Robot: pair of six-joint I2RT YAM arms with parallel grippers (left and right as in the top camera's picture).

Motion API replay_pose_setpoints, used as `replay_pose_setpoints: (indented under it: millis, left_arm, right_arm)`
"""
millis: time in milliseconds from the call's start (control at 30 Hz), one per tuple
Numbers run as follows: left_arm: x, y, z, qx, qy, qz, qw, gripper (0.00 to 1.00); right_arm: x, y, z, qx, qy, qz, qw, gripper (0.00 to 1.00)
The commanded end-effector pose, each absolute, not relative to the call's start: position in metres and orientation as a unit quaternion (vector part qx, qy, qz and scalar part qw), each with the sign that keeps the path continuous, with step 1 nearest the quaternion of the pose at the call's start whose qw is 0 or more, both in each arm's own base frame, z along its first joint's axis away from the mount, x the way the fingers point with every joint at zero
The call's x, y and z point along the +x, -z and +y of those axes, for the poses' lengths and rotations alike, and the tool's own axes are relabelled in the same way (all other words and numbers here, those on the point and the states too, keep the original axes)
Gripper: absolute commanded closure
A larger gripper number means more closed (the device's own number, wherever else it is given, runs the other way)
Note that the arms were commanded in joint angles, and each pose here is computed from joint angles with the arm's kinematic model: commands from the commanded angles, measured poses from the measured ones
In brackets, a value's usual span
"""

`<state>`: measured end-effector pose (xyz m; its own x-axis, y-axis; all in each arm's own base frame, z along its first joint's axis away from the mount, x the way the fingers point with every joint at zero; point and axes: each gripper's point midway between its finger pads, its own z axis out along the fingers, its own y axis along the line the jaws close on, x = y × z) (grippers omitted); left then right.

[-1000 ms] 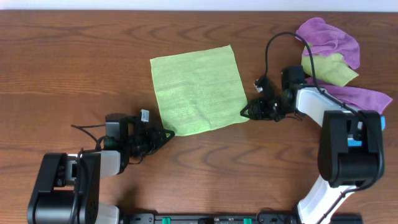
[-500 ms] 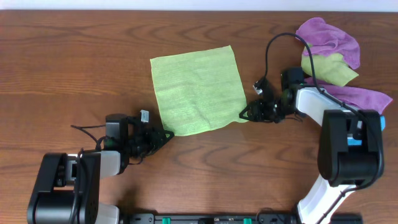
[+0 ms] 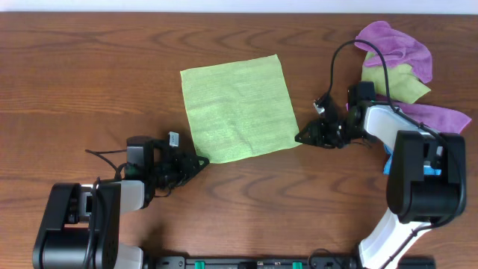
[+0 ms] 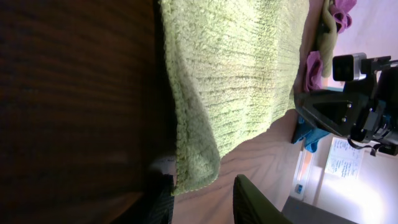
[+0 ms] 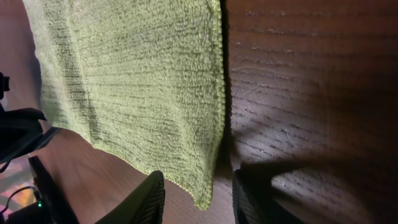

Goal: Fold the cloth

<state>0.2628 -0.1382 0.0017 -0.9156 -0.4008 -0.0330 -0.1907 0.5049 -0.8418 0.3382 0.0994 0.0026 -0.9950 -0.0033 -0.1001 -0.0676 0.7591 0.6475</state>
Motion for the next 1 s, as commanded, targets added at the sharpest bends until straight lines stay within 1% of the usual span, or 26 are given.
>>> replay_pose_setpoints:
  millis: [0,433,733,767,800,867,900,933,967]
  left_arm:
    - [0.243,0.049,-0.109,-0.233,0.358,0.899,0.096,0.66]
    - [0.244,0.05,-0.108,-0.234,0.355,0.9,0.098,0.67]
    - [0.244,0.051,-0.106,-0.236,0.349,0.901,0.101,0.67]
    - [0.245,0.051,-0.106,-0.236,0.349,0.901,0.101,0.67]
    - [0.245,0.051,-0.106,-0.236,0.348,0.901,0.101,0.71]
    - [0.245,0.051,-0.105,-0.237,0.346,0.902,0.102,0.76]
    - [0.245,0.051,-0.105,-0.237,0.346,0.902,0.102,0.83]
    - [0.246,0.051,-0.105,-0.237,0.346,0.902,0.103,0.88]
    - [0.247,0.051,-0.105,-0.236,0.347,0.902,0.104,0.91]
  right_arm:
    - [0.325,0.032,0.082,-0.005,-0.282,0.959,0.012,0.63]
    - [0.322,0.031,0.099,-0.023,-0.292,0.956,0.008,0.62]
    - [0.316,0.032,0.097,-0.022,-0.283,0.959,-0.006,0.68]
    - [0.316,0.032,0.097,-0.022,-0.283,0.959,-0.005,0.7]
    - [0.316,0.032,0.098,-0.023,-0.283,0.959,-0.005,0.73]
    - [0.317,0.032,0.098,-0.023,-0.283,0.959,-0.002,0.89]
    - [0.317,0.032,0.098,-0.023,-0.283,0.959,-0.002,0.98]
    - [0.317,0.032,0.098,-0.019,-0.283,0.959,-0.004,0.98]
    - [0.317,0.032,0.098,-0.016,-0.283,0.959,-0.004,0.98]
